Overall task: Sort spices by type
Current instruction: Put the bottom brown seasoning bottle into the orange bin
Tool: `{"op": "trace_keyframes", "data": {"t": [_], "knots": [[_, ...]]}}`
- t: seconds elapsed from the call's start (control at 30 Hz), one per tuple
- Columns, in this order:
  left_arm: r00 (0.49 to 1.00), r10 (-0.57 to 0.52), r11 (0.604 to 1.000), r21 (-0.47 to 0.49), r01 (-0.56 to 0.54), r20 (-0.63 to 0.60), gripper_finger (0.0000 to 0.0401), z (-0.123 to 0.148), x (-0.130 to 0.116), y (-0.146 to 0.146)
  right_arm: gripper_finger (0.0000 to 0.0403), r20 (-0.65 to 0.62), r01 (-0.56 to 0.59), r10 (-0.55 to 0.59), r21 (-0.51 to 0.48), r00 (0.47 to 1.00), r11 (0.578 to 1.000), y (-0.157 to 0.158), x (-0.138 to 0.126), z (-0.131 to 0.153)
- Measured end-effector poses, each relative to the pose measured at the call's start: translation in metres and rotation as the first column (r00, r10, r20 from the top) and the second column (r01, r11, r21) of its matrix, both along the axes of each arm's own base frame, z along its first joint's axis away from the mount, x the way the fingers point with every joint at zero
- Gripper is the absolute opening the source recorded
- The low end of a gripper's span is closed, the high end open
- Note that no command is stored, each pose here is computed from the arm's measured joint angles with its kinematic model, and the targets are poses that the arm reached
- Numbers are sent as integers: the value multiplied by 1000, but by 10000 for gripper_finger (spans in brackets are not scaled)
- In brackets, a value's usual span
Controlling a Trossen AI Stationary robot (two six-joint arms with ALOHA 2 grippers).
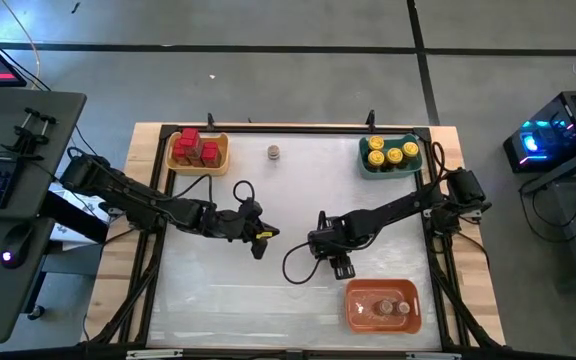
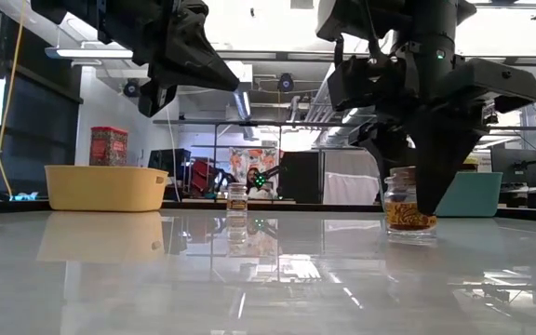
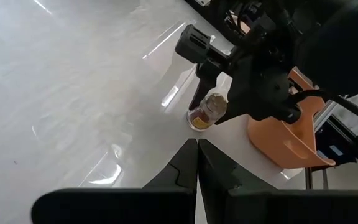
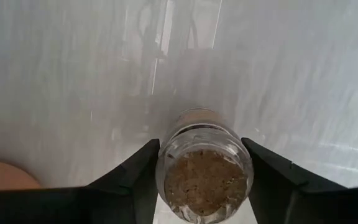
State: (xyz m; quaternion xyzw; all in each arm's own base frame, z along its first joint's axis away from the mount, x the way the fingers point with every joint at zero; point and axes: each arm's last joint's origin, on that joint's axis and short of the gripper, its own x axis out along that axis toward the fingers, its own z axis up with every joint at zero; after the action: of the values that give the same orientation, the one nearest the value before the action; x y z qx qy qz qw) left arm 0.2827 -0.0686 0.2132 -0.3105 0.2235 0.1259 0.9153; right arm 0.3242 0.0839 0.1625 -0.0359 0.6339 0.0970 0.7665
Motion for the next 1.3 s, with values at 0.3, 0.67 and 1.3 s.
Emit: {"op": "trace_keyframes", "data": {"t": [0.3, 0.67, 1.3], "knots": [[999, 16, 999, 28, -15, -32, 0, -3, -1, 4, 186, -5, 127, -127, -7, 992, 992, -4, -14, 46], [997, 61, 996, 74, -58, -41, 0, -3, 2, 22, 185, -14, 386, -390, 183, 921, 904, 50, -97, 109], [995, 85, 994, 67, -81, -50, 0, -3, 5, 43, 186, -157, 280, -255, 166, 954, 945, 123, -96, 47]]}}
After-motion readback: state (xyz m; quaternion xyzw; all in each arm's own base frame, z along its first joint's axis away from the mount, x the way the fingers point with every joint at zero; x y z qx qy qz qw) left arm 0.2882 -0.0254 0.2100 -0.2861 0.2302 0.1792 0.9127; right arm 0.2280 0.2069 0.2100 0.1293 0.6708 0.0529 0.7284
